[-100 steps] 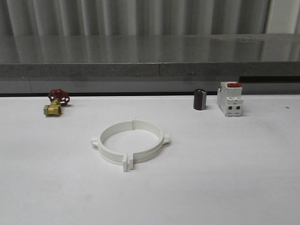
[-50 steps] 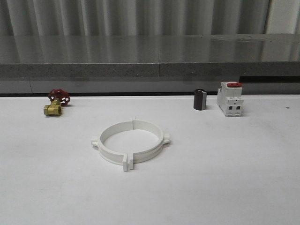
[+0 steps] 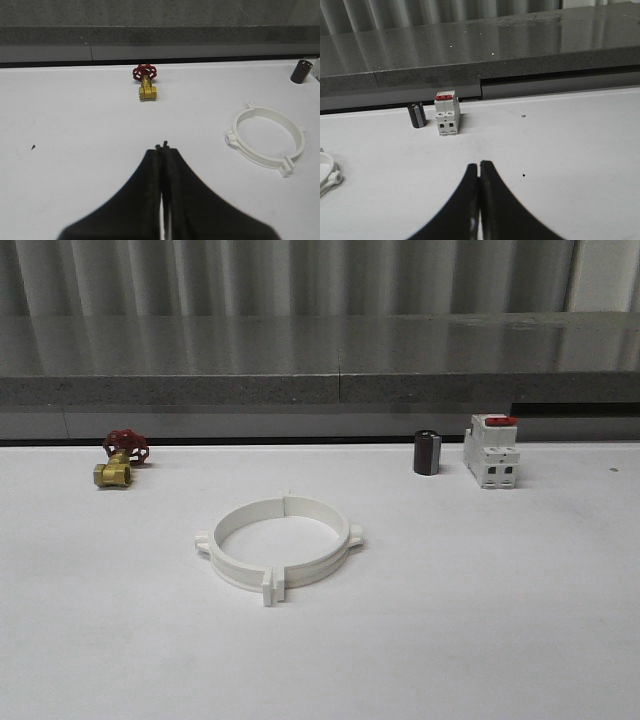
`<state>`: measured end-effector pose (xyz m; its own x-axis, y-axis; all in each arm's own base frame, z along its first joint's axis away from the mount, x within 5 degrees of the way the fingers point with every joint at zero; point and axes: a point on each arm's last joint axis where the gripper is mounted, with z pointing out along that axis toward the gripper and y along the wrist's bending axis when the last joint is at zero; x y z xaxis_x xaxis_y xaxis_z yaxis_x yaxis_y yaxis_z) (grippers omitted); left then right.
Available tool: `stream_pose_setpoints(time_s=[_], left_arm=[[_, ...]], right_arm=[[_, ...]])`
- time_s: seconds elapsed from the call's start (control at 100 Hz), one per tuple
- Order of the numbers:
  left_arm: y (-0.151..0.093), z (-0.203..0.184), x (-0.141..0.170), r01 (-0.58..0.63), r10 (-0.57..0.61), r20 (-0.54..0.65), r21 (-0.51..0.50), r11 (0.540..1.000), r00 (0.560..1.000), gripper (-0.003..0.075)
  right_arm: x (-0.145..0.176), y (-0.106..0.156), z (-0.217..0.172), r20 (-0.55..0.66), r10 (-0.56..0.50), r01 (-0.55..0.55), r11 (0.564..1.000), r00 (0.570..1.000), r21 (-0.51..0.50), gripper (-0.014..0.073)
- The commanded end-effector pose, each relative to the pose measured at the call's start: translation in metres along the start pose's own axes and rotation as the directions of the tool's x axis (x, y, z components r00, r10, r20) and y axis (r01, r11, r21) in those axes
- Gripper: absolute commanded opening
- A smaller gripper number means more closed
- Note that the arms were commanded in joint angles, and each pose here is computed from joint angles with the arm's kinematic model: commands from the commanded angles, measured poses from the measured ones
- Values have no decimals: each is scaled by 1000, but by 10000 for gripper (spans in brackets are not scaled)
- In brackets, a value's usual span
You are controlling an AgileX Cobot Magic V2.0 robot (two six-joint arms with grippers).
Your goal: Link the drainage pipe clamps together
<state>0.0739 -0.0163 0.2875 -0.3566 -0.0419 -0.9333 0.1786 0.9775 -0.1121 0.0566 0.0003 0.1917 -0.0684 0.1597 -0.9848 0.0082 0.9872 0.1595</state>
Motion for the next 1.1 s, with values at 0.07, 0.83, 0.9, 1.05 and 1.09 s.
stream_pose_setpoints(time_s=[0.07, 0.83, 0.9, 1.05, 1.09], left_arm=[[-2, -3, -15, -2, 1, 95, 12, 1000, 995, -20], [-2, -3, -14, 0, -1, 91, 12, 1000, 996, -20], [-2, -2, -13, -1, -1, 92, 13, 1000, 996, -20], [-4, -4, -26, -9, 0, 230, 36, 999, 973, -20], [-4, -4, -27, -21, 12, 252, 33, 999, 968, -20]], right_arm=[[-14, 2, -3, 119, -12, 14, 1000, 993, -16, -118], [-13, 2, -3, 115, -12, 14, 1000, 993, -15, -118], [-13, 2, -3, 115, -12, 14, 1000, 993, -15, -118], [-13, 2, -3, 115, -12, 14, 1000, 993, -15, -118], [-13, 2, -3, 115, -12, 14, 1000, 993, -15, -118]])
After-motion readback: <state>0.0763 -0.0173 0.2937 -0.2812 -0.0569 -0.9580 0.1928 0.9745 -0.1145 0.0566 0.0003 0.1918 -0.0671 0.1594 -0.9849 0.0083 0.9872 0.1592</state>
